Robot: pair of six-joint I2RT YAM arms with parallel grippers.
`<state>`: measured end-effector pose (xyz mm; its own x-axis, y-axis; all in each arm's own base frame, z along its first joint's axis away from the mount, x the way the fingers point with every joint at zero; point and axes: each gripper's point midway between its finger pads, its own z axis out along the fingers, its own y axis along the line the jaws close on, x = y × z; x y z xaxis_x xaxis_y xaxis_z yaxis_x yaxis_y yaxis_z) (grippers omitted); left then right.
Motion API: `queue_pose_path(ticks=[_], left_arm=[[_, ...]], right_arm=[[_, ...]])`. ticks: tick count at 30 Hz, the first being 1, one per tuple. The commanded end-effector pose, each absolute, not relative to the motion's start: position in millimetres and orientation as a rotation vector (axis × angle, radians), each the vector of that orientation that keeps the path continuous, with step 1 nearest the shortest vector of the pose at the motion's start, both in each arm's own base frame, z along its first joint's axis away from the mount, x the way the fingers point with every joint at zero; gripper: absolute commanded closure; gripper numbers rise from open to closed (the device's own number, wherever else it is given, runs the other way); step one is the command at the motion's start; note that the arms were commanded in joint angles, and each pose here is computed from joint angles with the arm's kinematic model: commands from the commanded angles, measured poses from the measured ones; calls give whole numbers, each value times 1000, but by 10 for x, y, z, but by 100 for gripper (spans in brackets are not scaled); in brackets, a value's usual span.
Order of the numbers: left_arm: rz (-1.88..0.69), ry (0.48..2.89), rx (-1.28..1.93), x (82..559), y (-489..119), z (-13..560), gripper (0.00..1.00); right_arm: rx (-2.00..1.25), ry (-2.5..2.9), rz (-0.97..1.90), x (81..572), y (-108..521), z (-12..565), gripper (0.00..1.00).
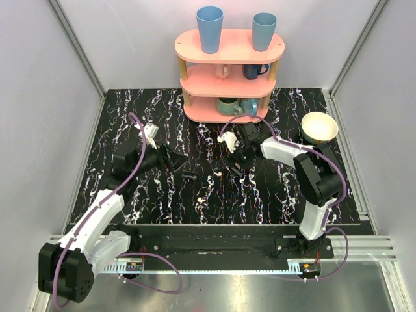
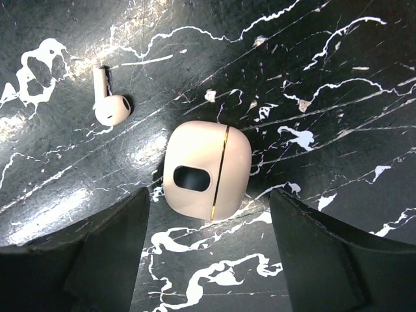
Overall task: Insert the wireless bluetooth earbuds into the charging case
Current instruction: Pick up the charging case from the center of the board.
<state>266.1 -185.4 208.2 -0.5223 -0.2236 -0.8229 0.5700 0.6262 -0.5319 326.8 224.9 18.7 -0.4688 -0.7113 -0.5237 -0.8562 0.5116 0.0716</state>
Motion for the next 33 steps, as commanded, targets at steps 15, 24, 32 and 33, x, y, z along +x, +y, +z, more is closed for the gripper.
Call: queue_pose_path(ticks=[15,24,32,33], left_arm=[[-1010,1825,302,2692,-1870,2190,22],[-994,1843,275,2709,-1844,2200,21],[-980,1854,262,2724,-1825,2194,16],[-983,1853,265,2718,-1828,2199,16]], right_arm=[[-1197,2349,503,3324,2334,325,19],[-1188,2321,522,3332,2363,385,19],[-1176,2276,552,3333,2419,456,20],[-1170,2279,548,3351,2417,458,20]])
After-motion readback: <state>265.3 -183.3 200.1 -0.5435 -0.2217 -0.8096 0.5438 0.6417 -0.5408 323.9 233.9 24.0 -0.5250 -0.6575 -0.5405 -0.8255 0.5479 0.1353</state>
